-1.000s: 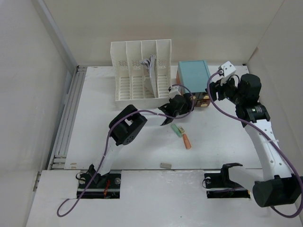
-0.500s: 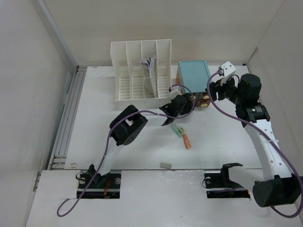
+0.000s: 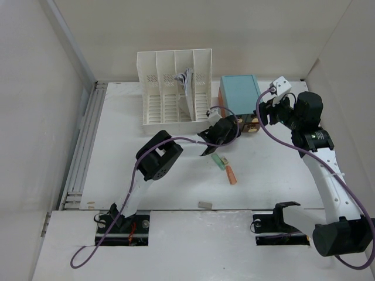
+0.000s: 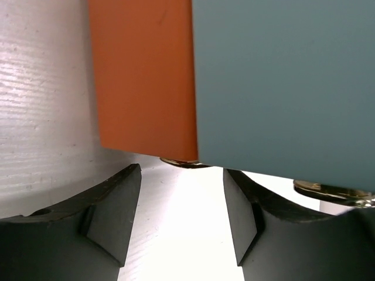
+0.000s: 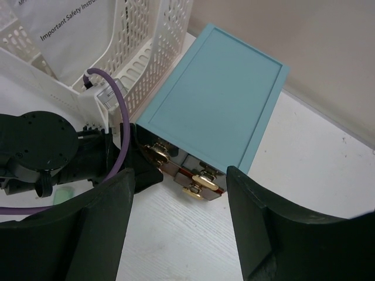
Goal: Organize the desk
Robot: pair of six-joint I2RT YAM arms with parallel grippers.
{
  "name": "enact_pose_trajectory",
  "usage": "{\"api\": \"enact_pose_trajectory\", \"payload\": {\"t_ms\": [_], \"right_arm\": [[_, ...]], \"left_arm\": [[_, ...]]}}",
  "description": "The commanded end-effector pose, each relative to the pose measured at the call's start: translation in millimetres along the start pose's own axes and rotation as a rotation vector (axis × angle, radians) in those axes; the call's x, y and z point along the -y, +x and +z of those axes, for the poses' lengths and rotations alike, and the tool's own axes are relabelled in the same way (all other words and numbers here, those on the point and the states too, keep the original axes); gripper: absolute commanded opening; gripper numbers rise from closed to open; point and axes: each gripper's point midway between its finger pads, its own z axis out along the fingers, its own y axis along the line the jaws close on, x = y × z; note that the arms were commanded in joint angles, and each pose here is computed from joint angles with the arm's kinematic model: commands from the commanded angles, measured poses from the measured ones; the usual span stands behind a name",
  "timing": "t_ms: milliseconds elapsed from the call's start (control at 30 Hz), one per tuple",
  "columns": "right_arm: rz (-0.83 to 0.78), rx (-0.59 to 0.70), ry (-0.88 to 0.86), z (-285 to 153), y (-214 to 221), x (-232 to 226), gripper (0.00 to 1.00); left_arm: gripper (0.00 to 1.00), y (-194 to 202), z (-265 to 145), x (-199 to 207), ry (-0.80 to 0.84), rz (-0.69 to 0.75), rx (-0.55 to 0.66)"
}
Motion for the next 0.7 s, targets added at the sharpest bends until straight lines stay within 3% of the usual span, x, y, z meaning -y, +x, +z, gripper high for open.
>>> {"api": "enact_pose_trajectory", "payload": {"t_ms": [0,667], "right_arm": [[-0.030,0.076,0.011,-4,-20,4,0.69],[-0.037,0.073,-0.009,-4,-18,1,0.69]], "left_arm": [[0.55,-32,1,32,0.061,-0.071,0.067],[0.54,-61,-6,53,0.082,-0.150,0.196]]}}
